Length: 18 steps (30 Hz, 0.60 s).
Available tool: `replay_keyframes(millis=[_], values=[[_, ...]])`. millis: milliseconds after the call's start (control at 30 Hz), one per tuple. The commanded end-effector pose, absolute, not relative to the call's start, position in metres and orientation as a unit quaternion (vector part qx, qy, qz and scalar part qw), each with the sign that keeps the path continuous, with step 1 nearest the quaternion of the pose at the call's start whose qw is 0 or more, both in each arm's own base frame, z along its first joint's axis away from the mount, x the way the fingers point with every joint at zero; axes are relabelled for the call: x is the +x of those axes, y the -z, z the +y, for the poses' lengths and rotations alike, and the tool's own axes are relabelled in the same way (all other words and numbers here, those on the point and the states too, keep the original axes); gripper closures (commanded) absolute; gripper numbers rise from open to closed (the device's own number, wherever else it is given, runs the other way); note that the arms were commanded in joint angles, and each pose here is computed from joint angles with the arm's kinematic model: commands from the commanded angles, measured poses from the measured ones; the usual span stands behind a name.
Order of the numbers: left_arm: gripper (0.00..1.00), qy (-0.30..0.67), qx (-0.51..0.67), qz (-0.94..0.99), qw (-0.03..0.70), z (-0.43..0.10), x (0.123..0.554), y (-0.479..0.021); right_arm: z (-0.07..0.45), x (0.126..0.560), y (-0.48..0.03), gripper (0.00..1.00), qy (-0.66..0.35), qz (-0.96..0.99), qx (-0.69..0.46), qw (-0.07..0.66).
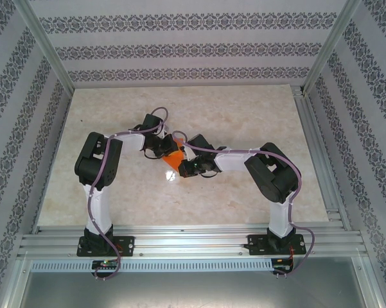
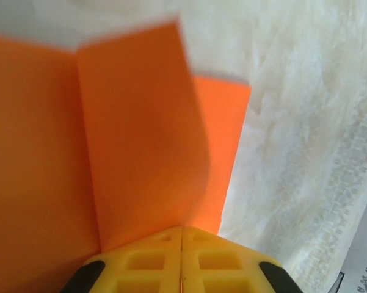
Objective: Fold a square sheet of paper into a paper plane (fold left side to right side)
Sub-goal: Fourth fold the wing at the center of the table.
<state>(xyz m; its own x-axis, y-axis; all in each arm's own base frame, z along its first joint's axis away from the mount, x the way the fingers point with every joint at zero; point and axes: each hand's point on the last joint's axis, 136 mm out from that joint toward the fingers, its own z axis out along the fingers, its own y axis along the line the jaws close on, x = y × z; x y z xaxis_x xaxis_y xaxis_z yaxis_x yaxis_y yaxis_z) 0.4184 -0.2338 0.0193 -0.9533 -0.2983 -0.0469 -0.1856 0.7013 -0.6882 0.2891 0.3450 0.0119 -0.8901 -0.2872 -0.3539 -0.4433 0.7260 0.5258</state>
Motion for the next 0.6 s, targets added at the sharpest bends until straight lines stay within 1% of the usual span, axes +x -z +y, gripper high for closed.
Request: replay_keyframes(millis=[0, 267, 433, 567], values=[[0.9, 0.272, -0.178, 0.932, 0.161, -0.167, 0.471, 0.006, 0.293, 0.213, 0.056, 1.0, -0.216, 0.958, -0.186, -0.038], [0.89, 0.273, -0.186, 0.929, 0.169, -0.146, 0.496, 0.007, 0.294, 0.212, 0.055, 1.0, -0.218, 0.957, -0.186, -0.038], [0.88, 0.289, -0.198, 0.92, 0.175, -0.131, 0.521, 0.005, 0.295, 0.213, 0.054, 1.0, -0.221, 0.956, -0.187, -0.038], [0.85, 0.296, -0.193, 0.917, 0.187, -0.121, 0.541, -0.013, 0.298, 0.216, 0.05, 1.0, -0.226, 0.955, -0.188, -0.032]])
